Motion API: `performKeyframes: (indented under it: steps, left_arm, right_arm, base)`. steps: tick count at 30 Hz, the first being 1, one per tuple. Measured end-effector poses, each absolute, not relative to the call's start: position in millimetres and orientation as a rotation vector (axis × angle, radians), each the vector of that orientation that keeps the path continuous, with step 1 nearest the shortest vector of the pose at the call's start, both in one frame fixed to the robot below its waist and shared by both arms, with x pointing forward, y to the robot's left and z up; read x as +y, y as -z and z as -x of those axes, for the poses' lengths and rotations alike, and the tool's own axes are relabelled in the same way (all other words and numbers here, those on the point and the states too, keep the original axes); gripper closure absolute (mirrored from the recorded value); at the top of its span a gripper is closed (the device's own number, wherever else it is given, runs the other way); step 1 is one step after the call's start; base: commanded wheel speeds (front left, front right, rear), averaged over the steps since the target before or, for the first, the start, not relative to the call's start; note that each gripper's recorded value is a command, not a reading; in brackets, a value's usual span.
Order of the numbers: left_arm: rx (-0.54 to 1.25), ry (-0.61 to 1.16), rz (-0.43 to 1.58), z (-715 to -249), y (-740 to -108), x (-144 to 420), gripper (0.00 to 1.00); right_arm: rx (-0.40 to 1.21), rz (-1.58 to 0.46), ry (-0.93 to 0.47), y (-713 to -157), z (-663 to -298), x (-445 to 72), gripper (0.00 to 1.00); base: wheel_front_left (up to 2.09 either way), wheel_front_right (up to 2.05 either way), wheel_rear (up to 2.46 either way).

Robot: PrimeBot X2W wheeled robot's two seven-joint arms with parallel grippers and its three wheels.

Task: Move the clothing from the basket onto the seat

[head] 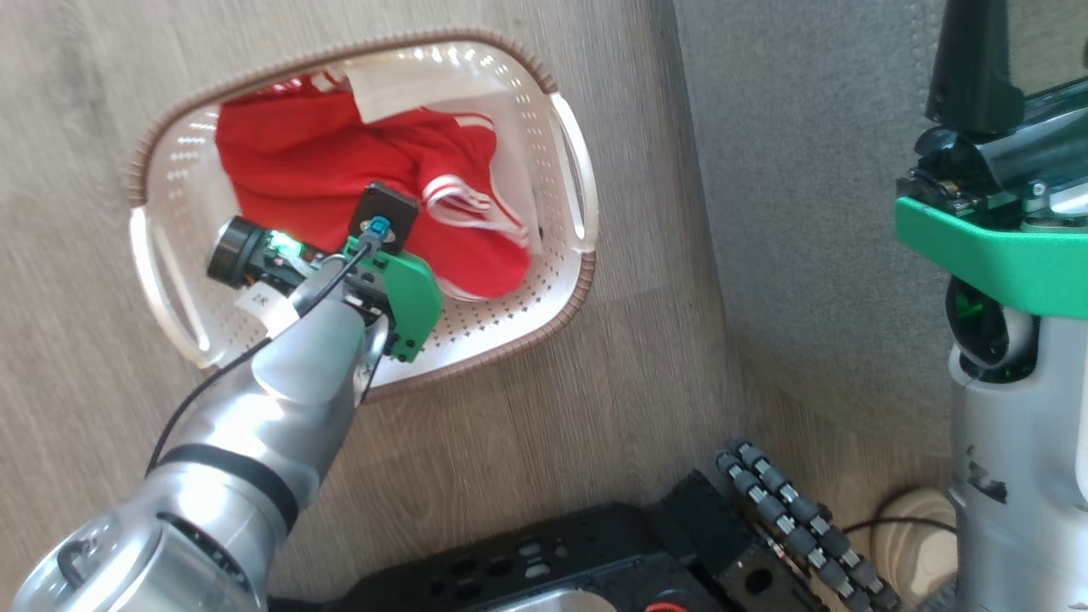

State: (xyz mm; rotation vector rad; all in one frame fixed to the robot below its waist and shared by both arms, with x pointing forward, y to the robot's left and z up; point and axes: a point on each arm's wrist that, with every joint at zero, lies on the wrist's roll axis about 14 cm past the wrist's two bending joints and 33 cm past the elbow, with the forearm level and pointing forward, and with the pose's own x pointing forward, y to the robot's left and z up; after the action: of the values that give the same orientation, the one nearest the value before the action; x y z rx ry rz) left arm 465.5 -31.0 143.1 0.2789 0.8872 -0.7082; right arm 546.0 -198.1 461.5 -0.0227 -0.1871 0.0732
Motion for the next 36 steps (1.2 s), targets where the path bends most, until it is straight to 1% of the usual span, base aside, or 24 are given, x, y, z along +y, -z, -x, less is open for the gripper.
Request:
performKeyframes:
  steps: [4, 14, 21, 28, 36]
  left_arm:
    - [0.813, 0.707, -0.232, -469, -172, -37, 1.0]
    - [0.641, 0.689, -0.152, -463, -250, -40, 1.0]
    - [0.516, 0.66, -0.122, -460, -307, -41, 1.0]
    - [0.423, 0.643, -0.115, -456, -350, -42, 1.0]
    - [0.331, 0.629, -0.102, -439, -395, -44, 1.0]
  right_arm:
    - [-0.204, 0.01, -0.075, -475, -542, -196, 0.0]
    - [-0.204, 0.004, -0.072, -501, -515, -190, 0.0]
    - [-0.199, -0.009, -0.06, -516, -489, -191, 0.0]
    - [-0.214, -0.018, -0.046, -532, -467, -194, 0.0]
    - [-0.231, -0.025, -0.018, -548, -434, -201, 0.0]
  base:
    - [0.0, 0.0, 0.0]
    - [0.0, 0.0, 0.0]
    - [0.0, 0.0, 0.0]
    - [0.0, 0.0, 0.0]
    - [0.0, 0.0, 0.0]
